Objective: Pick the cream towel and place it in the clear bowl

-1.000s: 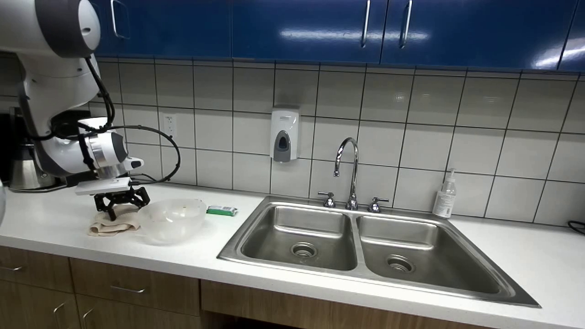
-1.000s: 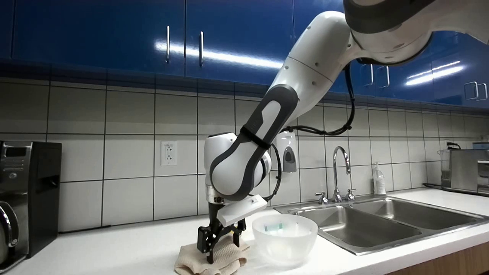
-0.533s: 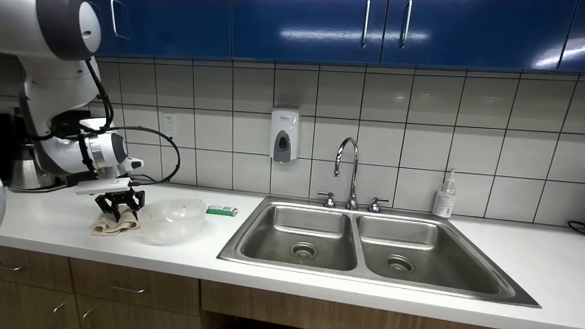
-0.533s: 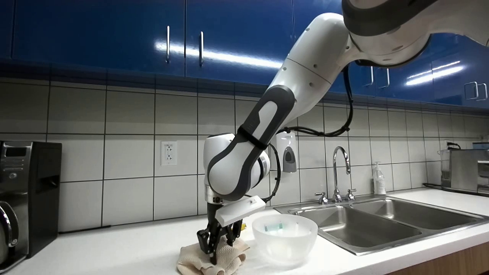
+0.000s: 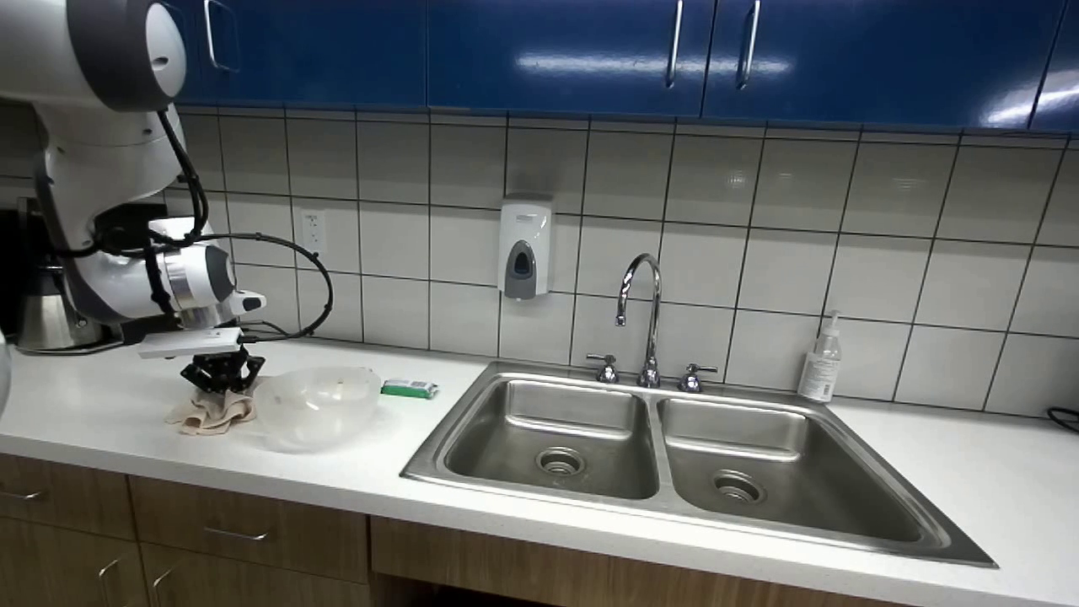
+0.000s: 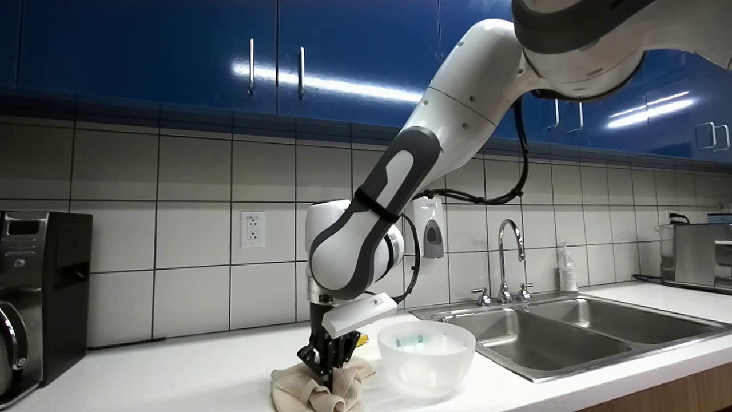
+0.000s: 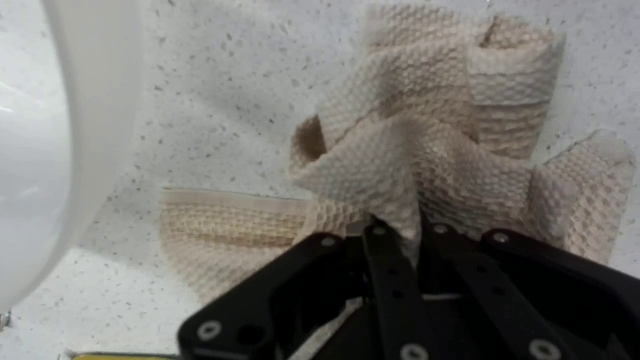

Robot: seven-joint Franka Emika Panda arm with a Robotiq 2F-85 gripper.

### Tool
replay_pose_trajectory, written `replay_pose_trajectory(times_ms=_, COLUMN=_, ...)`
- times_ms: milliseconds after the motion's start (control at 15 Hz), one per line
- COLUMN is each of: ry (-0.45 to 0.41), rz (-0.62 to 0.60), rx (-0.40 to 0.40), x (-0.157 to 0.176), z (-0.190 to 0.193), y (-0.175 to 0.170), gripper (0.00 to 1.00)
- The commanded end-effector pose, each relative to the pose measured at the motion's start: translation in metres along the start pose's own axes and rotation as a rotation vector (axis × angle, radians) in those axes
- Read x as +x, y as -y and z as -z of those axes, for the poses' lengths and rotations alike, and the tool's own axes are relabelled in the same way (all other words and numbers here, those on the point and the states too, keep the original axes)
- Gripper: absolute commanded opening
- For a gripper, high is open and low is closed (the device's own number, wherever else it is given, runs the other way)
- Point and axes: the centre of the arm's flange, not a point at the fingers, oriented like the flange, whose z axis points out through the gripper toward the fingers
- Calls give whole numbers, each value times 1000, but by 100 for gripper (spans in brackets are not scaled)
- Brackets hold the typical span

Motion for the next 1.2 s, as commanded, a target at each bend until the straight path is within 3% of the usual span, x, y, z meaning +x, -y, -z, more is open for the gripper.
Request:
replay_pose_trajectory(times_ms=0, ry=-26, rz=35, rx=7, x=0, z=19, y=-1, gripper=2)
replay_pose_trajectory(times_ms=1133, ry=-250, rz=84, rx=21, x=-23, z=144, y=-18, gripper=2)
